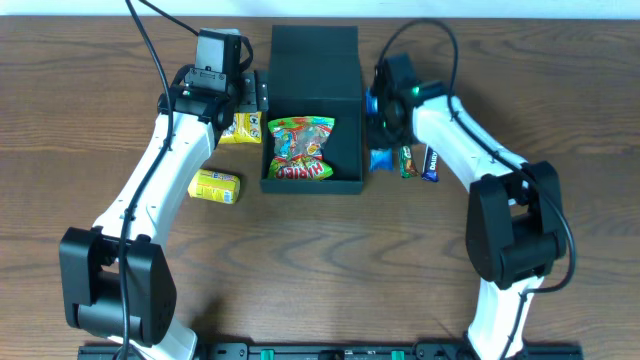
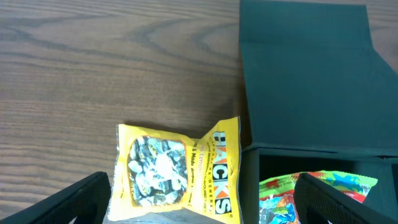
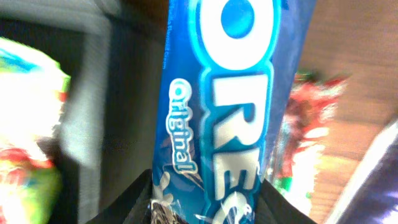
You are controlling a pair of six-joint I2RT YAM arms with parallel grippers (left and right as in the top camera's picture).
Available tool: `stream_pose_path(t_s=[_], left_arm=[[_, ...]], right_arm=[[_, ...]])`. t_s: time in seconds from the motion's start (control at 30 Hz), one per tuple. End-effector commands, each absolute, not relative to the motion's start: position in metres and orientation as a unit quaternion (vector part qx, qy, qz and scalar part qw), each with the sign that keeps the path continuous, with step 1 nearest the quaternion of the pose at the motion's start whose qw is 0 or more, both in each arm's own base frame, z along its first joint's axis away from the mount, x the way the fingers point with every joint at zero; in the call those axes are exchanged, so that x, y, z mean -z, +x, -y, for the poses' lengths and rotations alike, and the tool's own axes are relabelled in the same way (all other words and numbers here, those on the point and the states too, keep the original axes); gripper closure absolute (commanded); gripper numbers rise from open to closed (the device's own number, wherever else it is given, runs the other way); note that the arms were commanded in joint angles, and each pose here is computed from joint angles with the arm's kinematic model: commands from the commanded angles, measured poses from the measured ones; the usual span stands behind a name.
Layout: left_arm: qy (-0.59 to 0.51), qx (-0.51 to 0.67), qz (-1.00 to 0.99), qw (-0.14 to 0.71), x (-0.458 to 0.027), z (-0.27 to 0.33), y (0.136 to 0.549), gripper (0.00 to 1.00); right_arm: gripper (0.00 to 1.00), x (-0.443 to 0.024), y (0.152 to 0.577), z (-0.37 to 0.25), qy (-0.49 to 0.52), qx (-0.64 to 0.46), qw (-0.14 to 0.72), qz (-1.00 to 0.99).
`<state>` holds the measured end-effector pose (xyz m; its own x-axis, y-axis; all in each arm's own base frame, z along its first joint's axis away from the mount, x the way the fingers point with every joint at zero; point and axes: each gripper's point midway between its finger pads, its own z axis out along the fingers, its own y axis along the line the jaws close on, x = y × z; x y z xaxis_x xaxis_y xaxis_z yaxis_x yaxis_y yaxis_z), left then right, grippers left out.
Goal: Pack container
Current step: 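Reach right gripper to the blue Oreo pack and grasp it, then lower the Oreo pack into the box beside the Haribo bag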
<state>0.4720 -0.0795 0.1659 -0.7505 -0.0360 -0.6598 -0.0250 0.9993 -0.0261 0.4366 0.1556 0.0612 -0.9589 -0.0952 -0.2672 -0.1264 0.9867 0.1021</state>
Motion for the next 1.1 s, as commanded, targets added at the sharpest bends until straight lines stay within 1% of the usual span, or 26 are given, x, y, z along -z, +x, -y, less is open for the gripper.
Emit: stream_pose_path(t_s=[0.0, 0.13, 0.23, 0.5, 0.63, 0.77, 0.8, 0.83, 0.87, 0.9, 0.93, 0.97, 1.0, 1.03, 1.07], left_arm=[[-0.014, 0.008, -0.934, 0.357, -0.171, 0.08, 0.474, 0.05], [-0.014, 0.008, -0.934, 0.357, -0.171, 0.08, 0.474, 0.05], [-0.014, 0.008, -0.934, 0.357, -0.171, 0.08, 0.474, 0.05], [-0.014, 0.008, -0.934, 0.357, -0.171, 0.08, 0.474, 0.05], [-0.014, 0.008, -0.934, 0.357, -0.171, 0.08, 0.474, 0.05], [-0.014, 0.008, -0.934, 0.357, -0.171, 0.08, 0.474, 0.05], [-0.014, 0.009, -0.934, 0.356, -0.17, 0.08, 0.474, 0.05], [-0.013, 0.011, -0.934, 0.356, -0.17, 0.081, 0.474, 0.05], [-0.011, 0.014, -0.935, 0.355, -0.17, 0.082, 0.473, 0.05], [-0.01, 0.017, -0.935, 0.355, -0.17, 0.083, 0.473, 0.05], [-0.009, 0.02, -0.935, 0.354, -0.17, 0.084, 0.473, 0.05], [-0.008, 0.023, -0.935, 0.354, -0.17, 0.085, 0.473, 0.05], [-0.008, 0.023, -0.935, 0.354, -0.17, 0.085, 0.473, 0.05], [-0.008, 0.023, -0.935, 0.354, -0.17, 0.085, 0.473, 0.05], [-0.008, 0.023, -0.935, 0.354, -0.17, 0.085, 0.473, 0.05]], right_arm=[[0.75, -0.122, 0.463, -0.157, -0.055, -0.051, 0.188, -0.979], [0.76, -0.156, 0.454, -0.172, -0.041, -0.069, 0.181, -0.98], [0.75, -0.158, 0.44, -0.194, -0.039, -0.094, 0.161, -0.982], [0.74, -0.12, 0.406, -0.237, -0.061, -0.085, 0.13, -0.986], [0.73, -0.101, 0.397, -0.23, -0.04, -0.046, 0.123, -0.991], [0.75, -0.095, 0.396, -0.224, -0.018, -0.035, 0.122, -0.992], [0.75, -0.095, 0.398, -0.225, -0.014, -0.036, 0.127, -0.991], [0.67, -0.095, 0.4, -0.226, -0.014, -0.038, 0.13, -0.991], [0.55, -0.095, 0.401, -0.226, -0.014, -0.039, 0.132, -0.99], [0.5, -0.095, 0.402, -0.226, -0.014, -0.038, 0.134, -0.99], [0.43, -0.096, 0.402, -0.225, -0.014, -0.035, 0.136, -0.99], [0.29, -0.096, 0.403, -0.224, -0.013, -0.031, 0.138, -0.99], [0.11, -0.096, 0.403, -0.224, -0.013, -0.031, 0.138, -0.99], [0.01, -0.096, 0.404, -0.223, -0.012, -0.031, 0.138, -0.99], [0.01, -0.096, 0.405, -0.221, -0.01, -0.031, 0.139, -0.99]])
